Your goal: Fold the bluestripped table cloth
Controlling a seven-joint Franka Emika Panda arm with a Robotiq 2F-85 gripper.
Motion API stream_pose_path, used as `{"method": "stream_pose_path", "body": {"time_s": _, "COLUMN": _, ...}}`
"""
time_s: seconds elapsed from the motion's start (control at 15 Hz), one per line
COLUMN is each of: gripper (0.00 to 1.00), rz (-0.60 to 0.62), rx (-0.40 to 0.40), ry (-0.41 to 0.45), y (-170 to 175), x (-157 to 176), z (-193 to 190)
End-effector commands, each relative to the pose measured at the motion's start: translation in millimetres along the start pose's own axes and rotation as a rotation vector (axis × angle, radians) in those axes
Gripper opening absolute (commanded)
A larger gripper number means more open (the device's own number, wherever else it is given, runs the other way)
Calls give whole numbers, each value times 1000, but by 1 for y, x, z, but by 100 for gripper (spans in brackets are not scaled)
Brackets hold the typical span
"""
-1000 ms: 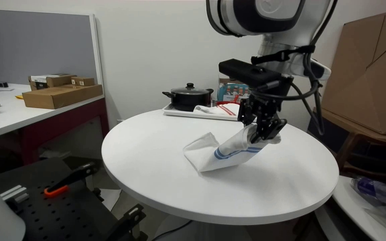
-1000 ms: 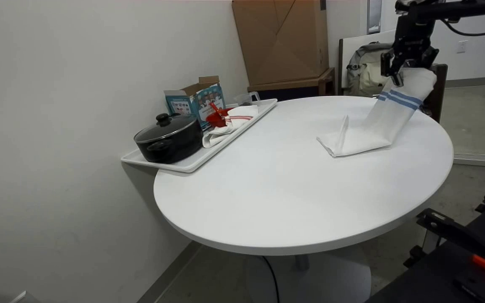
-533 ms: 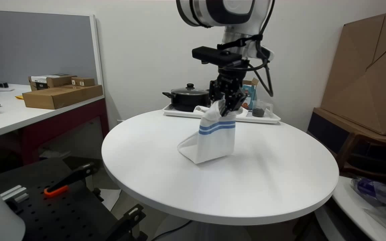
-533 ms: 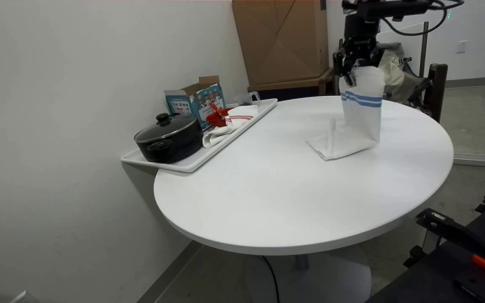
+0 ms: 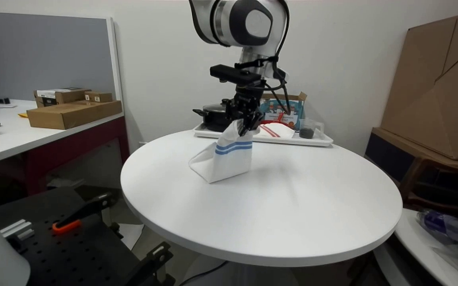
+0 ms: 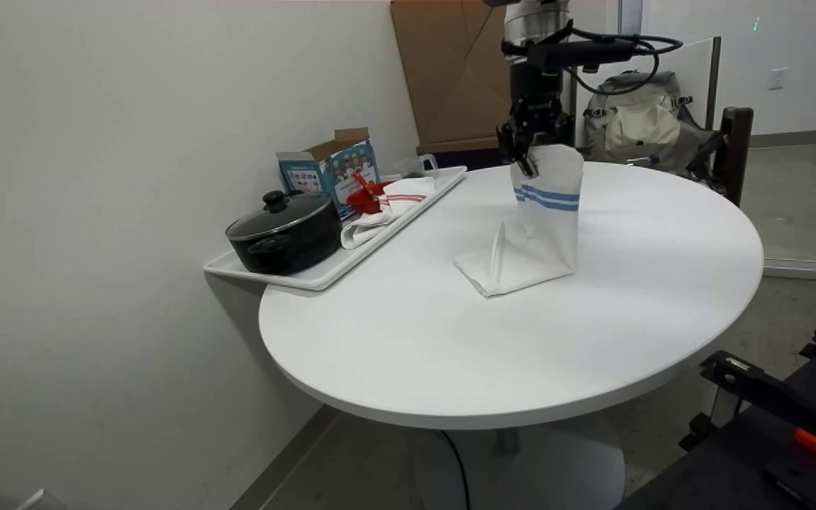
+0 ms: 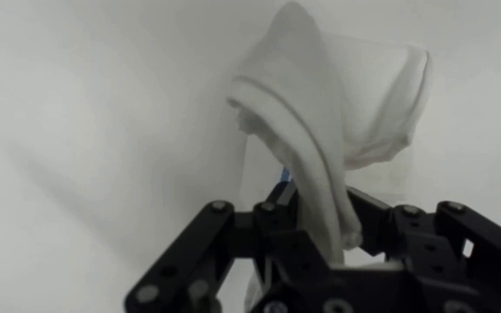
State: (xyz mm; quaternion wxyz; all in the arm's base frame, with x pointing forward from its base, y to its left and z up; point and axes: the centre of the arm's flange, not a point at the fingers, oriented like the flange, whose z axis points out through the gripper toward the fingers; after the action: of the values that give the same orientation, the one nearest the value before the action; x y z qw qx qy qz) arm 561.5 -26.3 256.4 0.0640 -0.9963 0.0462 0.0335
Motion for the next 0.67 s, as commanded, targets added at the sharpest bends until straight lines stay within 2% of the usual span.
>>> {"method": "stream_pose_path", "body": {"time_s": 0.0, "gripper": 8, "rz": -18, "rx": -22, "ry": -39, "y": -23, "x": 11, "z": 15}}
{"method": "stream_pose_path", "body": {"time_s": 0.2, "gripper": 8, "rz": -25, "rx": -59, "ry": -45, "y": -55, "x": 8, "z": 37}}
{"method": "stream_pose_path", "body": {"time_s": 0.6, "gripper": 8, "rz": -48, "rx": -121, "ry": -39, "y": -143, "x": -12, "z": 91}}
